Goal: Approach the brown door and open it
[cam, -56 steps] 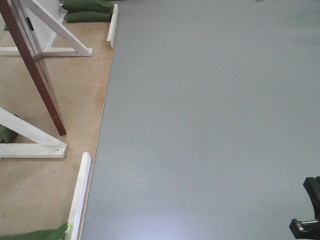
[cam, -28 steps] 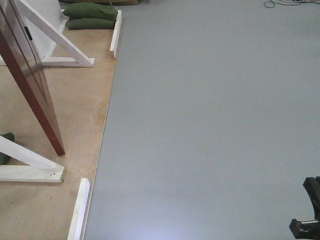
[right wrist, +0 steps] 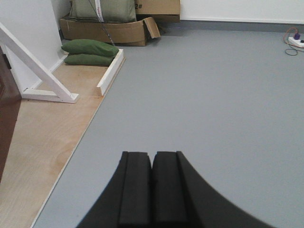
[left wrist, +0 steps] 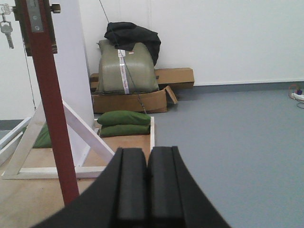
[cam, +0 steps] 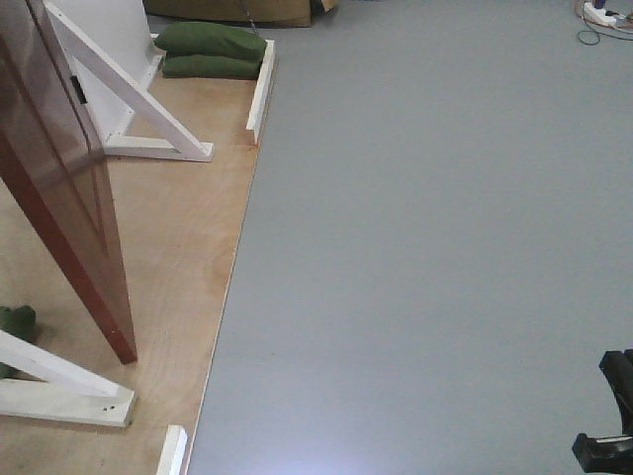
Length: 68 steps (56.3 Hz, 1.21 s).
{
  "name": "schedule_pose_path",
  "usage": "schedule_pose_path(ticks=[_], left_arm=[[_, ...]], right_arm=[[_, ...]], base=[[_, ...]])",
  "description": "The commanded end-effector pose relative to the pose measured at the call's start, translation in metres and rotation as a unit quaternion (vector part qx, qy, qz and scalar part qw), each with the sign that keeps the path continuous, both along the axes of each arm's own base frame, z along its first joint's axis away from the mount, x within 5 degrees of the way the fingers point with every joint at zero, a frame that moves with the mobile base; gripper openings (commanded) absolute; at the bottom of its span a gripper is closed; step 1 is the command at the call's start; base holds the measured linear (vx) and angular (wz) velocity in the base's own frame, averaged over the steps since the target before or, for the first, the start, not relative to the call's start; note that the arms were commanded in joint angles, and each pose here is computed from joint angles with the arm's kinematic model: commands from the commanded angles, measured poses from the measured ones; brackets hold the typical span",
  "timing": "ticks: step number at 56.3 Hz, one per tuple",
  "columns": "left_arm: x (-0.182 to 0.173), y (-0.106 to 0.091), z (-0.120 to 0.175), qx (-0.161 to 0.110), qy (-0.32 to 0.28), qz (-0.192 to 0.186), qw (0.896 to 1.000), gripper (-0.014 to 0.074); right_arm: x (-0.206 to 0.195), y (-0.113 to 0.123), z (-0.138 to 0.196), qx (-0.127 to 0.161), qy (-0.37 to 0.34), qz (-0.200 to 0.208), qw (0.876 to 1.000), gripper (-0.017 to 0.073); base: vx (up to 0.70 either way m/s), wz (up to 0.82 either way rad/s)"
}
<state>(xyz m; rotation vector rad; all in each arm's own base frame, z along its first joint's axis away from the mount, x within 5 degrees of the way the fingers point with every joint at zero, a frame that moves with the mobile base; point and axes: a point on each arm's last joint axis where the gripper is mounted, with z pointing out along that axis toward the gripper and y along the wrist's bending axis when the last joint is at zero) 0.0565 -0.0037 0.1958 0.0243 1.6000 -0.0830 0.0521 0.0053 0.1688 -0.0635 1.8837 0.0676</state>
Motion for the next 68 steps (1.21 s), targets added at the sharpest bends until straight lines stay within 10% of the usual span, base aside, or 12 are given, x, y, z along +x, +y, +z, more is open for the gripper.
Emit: schedule_pose_path(ticks=[1, 68], left_arm=[[-0.0021, -0.0004, 0.0135, -0.010, -0.053, -0.004, 0.999, -0.0003], [-0.0021, -0.0004, 0.0135, -0.010, -0.053, -0.004, 0.999, -0.0003]], right_arm=[[0.0017, -0.0006, 0.0059, -0.005, -0.040, -0.002, 0.999, 0.0000], [0.0018, -0.0006, 0.0061, -0.005, -0.041, -0.002, 0.999, 0.0000]], base=[[0.42, 0.11], [0.38, -0.02]])
